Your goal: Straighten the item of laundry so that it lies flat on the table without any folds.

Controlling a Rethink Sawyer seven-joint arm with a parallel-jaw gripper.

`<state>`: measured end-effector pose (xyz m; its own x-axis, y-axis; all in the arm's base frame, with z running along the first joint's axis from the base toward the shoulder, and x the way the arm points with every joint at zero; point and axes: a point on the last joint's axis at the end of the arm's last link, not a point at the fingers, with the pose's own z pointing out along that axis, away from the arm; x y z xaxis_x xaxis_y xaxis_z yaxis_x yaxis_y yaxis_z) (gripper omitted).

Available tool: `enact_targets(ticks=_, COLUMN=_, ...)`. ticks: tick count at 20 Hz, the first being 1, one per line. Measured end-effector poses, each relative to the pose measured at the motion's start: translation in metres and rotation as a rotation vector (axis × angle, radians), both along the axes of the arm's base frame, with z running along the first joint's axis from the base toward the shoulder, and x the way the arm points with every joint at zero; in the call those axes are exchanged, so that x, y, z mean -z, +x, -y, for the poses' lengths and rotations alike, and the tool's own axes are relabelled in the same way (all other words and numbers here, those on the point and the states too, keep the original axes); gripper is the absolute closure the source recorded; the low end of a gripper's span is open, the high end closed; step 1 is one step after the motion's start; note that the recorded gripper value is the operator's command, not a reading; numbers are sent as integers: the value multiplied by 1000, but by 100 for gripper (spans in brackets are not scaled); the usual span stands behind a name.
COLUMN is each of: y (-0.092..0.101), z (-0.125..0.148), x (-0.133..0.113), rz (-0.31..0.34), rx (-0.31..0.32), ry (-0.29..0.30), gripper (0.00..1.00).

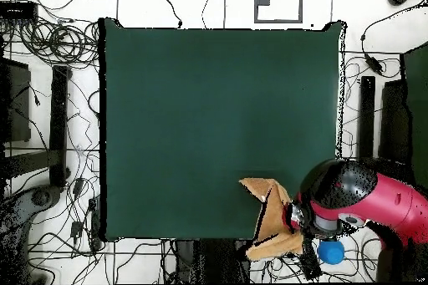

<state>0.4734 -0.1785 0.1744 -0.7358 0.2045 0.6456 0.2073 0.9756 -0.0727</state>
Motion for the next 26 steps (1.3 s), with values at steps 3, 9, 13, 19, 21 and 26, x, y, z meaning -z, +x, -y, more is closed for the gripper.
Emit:
enact_targets(ticks=3, y=-2, z=3, x=-1, rz=-5, rx=10, ry=-3, gripper=100)
enact_targets(ticks=9, y=-16, z=-2, x=6, rz=-106, rx=33, ry=32, gripper=100)
enact_targets(ticks=13, y=-23, z=-10, x=9, rz=-181, rx=43, ry=65, gripper=100)
enact_targets(ticks=19, y=-29, z=-20, x=6, rz=-258, rx=61, ry=90, gripper=100)
enact_targets(ticks=21, y=-28, z=-26, x=1, rz=-256, rx=63, ry=87, gripper=100)
enact_targets(ticks=26, y=-34, z=-39, x=-11, rz=-255, rx=83, ry=88, gripper=100)
